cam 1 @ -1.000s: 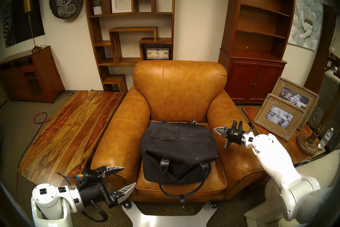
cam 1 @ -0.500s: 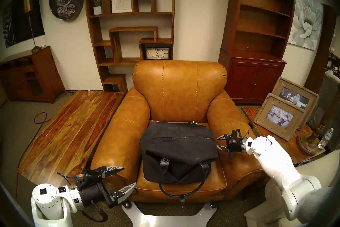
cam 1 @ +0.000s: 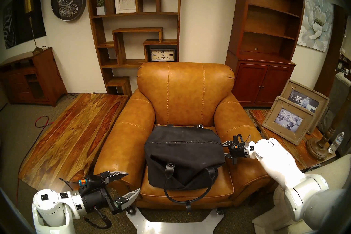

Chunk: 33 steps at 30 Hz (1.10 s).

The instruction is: Open a bag with a zipper

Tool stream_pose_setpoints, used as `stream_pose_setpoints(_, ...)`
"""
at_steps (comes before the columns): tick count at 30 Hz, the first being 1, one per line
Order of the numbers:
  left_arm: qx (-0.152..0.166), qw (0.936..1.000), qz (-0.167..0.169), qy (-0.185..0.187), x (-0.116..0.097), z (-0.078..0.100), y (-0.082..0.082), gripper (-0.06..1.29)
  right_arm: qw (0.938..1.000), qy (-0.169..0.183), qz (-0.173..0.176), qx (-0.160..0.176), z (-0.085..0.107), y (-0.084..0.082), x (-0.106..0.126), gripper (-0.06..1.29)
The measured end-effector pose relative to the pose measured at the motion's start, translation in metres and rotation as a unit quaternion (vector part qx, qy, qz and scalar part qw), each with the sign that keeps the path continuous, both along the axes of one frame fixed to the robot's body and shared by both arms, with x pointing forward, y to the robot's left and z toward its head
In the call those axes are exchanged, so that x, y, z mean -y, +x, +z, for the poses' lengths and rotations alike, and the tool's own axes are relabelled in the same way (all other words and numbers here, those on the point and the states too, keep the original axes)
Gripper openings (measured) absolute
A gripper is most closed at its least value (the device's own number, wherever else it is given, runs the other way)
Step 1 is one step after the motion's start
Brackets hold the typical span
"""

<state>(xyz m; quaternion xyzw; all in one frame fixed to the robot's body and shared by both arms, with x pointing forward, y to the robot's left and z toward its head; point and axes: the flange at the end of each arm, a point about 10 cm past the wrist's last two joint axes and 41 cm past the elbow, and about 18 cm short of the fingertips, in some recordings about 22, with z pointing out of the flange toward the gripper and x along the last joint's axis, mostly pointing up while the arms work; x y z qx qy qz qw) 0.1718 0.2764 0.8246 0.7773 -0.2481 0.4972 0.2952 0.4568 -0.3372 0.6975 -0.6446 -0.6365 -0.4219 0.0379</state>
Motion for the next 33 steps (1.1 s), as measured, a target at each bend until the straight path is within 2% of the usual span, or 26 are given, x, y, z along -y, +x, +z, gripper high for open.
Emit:
stream_pose_setpoints(4,0.0,1.0,0.0,0.0,0.0,0.0,0.0,1.27,1.0,0.009,-0.003,-0.001,0.0,0.0,0.0,0.62)
stream_pose_setpoints(7,0.0,1.0,0.0,0.0,0.0,0.0,0.0,1.27,0.9999,0.012,-0.002,0.004,0.004,0.0,0.001,1.06)
stream_pose_setpoints(8,0.0,1.0,0.0,0.0,0.0,0.0,0.0,1.27,0.9999,0.011,-0.003,0.009,0.005,0.0,0.002,1.15)
stream_pose_setpoints(9,0.0,1.0,0.0,0.0,0.0,0.0,0.0,1.27,0.9998,0.012,-0.005,0.015,0.006,0.0,0.002,1.18)
stream_pose_setpoints(13,0.0,1.0,0.0,0.0,0.0,0.0,0.0,1.27,0.9992,0.009,-0.017,0.034,0.006,-0.004,0.005,1.18)
stream_pose_setpoints(23,0.0,1.0,0.0,0.0,0.0,0.0,0.0,1.27,0.999,0.0,-0.03,0.034,0.0,-0.011,0.008,1.19)
stream_pose_setpoints(33,0.0,1.0,0.0,0.0,0.0,0.0,0.0,1.27,0.9987,0.0,-0.033,0.039,0.002,-0.01,0.009,1.19)
